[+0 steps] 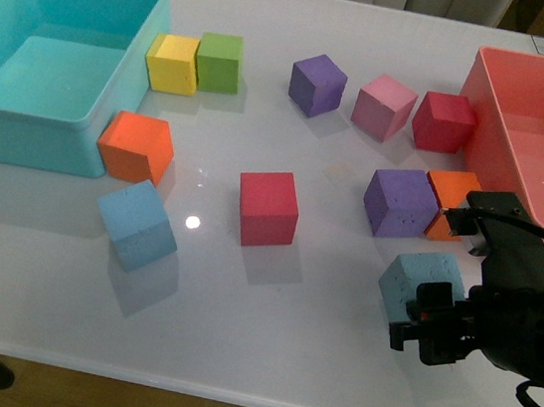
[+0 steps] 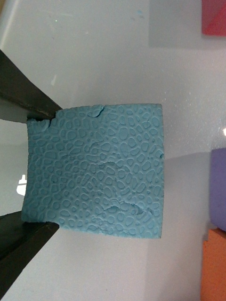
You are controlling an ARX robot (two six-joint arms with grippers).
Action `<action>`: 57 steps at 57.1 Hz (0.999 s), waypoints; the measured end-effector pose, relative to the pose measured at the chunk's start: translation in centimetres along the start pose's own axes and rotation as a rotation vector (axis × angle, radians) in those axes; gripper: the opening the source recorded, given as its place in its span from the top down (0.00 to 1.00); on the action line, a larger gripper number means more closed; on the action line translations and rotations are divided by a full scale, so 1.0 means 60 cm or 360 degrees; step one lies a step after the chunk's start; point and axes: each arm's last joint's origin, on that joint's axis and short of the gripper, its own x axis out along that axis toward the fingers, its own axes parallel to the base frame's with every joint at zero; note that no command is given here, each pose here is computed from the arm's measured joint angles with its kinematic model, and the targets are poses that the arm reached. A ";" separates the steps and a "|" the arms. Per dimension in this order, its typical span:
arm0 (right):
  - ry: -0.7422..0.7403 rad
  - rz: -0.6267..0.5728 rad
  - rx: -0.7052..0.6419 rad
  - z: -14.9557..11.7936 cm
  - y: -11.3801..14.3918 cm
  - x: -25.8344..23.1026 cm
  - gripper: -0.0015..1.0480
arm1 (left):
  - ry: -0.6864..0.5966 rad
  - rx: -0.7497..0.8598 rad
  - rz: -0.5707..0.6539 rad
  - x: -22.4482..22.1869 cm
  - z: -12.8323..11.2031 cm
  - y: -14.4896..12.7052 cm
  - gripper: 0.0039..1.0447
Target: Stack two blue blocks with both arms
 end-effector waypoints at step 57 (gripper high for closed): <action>-0.0217 0.0099 -0.0127 0.290 0.134 0.123 0.73 | 0.0000 0.0000 0.0000 0.000 0.000 0.000 0.08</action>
